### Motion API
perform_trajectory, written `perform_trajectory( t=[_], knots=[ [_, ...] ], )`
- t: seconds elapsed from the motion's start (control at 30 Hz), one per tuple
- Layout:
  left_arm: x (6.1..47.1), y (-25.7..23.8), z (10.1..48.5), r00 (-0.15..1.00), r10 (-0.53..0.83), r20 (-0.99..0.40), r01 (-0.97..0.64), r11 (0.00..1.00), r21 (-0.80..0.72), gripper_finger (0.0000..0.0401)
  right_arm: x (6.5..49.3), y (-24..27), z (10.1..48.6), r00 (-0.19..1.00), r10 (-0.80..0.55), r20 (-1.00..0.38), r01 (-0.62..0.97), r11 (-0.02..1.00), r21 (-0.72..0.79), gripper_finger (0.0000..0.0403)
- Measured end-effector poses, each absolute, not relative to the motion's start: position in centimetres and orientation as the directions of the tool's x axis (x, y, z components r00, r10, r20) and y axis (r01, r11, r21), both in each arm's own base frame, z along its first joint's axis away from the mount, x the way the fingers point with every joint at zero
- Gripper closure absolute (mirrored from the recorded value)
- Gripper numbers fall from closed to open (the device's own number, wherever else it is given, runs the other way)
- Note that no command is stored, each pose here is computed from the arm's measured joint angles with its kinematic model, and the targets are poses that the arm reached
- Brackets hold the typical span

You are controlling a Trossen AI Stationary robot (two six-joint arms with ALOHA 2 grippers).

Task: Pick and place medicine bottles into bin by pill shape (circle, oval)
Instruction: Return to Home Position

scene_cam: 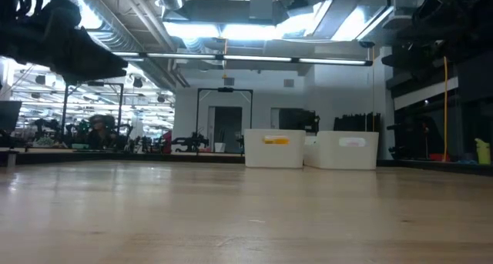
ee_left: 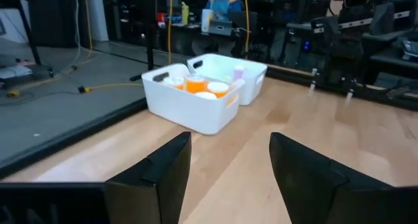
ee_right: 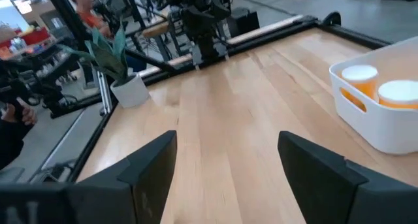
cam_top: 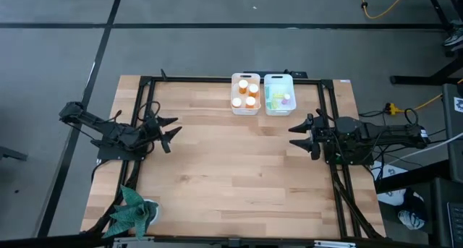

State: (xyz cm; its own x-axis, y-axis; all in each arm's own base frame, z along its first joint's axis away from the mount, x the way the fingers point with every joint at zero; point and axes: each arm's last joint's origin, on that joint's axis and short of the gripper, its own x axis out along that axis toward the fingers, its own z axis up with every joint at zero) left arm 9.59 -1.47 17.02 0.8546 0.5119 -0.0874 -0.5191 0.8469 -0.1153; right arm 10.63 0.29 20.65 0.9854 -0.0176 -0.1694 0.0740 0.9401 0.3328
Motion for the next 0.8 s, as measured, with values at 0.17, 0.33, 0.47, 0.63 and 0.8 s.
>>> perform_trajectory(
  t=[0.17, 0.33, 0.47, 0.63, 0.8],
  knots=[
    [9.71, -1.53, 16.03, 0.858, 0.507, -0.087, -0.514, 0.846, -0.143, 0.0202, 10.62, 0.26, 20.53, 0.983, -0.021, -0.180, 0.081, 0.940, 0.331, 0.0134],
    [9.82, -1.62, 15.86, 0.871, 0.486, -0.068, -0.490, 0.856, -0.164, 0.0202, 10.60, 0.26, 20.46, 0.982, -0.021, -0.188, 0.084, 0.940, 0.330, 0.0134],
    [9.81, -1.60, 15.86, 0.868, 0.492, -0.068, -0.496, 0.853, -0.163, 0.0202, 10.60, 0.26, 20.42, 0.981, -0.021, -0.192, 0.085, 0.940, 0.329, 0.0134],
    [9.80, -1.60, 15.85, 0.868, 0.492, -0.068, -0.496, 0.853, -0.163, 0.0202, 10.60, 0.26, 20.43, 0.981, -0.021, -0.191, 0.084, 0.940, 0.329, 0.0134],
    [9.80, -1.60, 15.85, 0.868, 0.493, -0.068, -0.496, 0.867, -0.049, 0.0202, 10.59, 0.27, 20.41, 0.981, -0.018, -0.192, 0.079, 0.946, 0.315, 0.0134]
  ],
)
